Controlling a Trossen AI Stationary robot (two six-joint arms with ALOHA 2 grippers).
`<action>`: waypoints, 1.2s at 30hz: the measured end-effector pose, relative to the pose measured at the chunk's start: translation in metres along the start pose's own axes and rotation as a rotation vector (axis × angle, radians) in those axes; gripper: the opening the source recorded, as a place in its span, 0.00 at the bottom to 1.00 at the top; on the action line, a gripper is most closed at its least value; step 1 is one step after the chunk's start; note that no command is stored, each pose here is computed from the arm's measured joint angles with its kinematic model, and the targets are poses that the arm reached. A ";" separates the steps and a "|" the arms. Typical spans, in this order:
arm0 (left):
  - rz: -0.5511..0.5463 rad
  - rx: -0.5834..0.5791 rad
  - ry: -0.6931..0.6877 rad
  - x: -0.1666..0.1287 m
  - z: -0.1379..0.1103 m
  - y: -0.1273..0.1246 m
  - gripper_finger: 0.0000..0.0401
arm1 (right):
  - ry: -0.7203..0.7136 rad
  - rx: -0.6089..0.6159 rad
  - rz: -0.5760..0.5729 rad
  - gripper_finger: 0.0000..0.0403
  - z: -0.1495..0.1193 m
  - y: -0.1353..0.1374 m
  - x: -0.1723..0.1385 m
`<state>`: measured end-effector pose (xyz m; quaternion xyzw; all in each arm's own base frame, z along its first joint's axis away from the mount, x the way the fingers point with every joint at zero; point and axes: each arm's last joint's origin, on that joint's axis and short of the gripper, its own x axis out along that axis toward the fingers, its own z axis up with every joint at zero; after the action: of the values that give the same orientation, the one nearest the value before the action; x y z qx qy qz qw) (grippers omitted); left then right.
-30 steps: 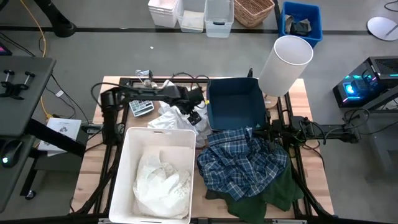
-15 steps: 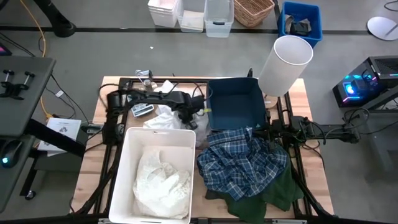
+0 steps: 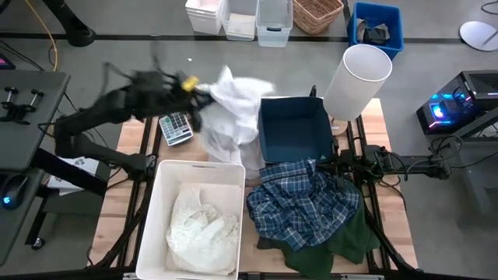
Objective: Sort clothes
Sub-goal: Put the white shirt into the white bin
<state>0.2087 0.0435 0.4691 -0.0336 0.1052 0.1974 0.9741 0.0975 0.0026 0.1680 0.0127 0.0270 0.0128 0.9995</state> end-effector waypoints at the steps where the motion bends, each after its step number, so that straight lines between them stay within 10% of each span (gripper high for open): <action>1: -0.049 -0.028 -0.072 -0.013 0.009 0.000 0.00 | 0.000 0.000 0.000 0.00 0.000 0.000 0.000; 14: -1.119 -0.217 -0.715 -0.149 0.079 -0.027 0.00 | 0.000 0.000 0.000 0.00 0.000 0.000 0.000; 20: -1.322 -0.285 -0.282 -0.133 0.049 -0.060 0.00 | 0.000 0.000 0.000 0.00 0.000 0.000 0.000; 26: -1.300 -0.259 0.251 -0.092 -0.029 -0.123 0.00 | -0.001 0.000 0.000 0.00 0.000 0.000 0.000; 36: -1.256 -0.393 0.546 -0.053 -0.184 -0.185 0.00 | 0.000 0.000 0.000 0.00 0.000 0.000 0.000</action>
<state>0.1984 -0.1665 0.3060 -0.3111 0.2688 -0.4012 0.8185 0.0975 0.0026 0.1680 0.0127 0.0270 0.0128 0.9995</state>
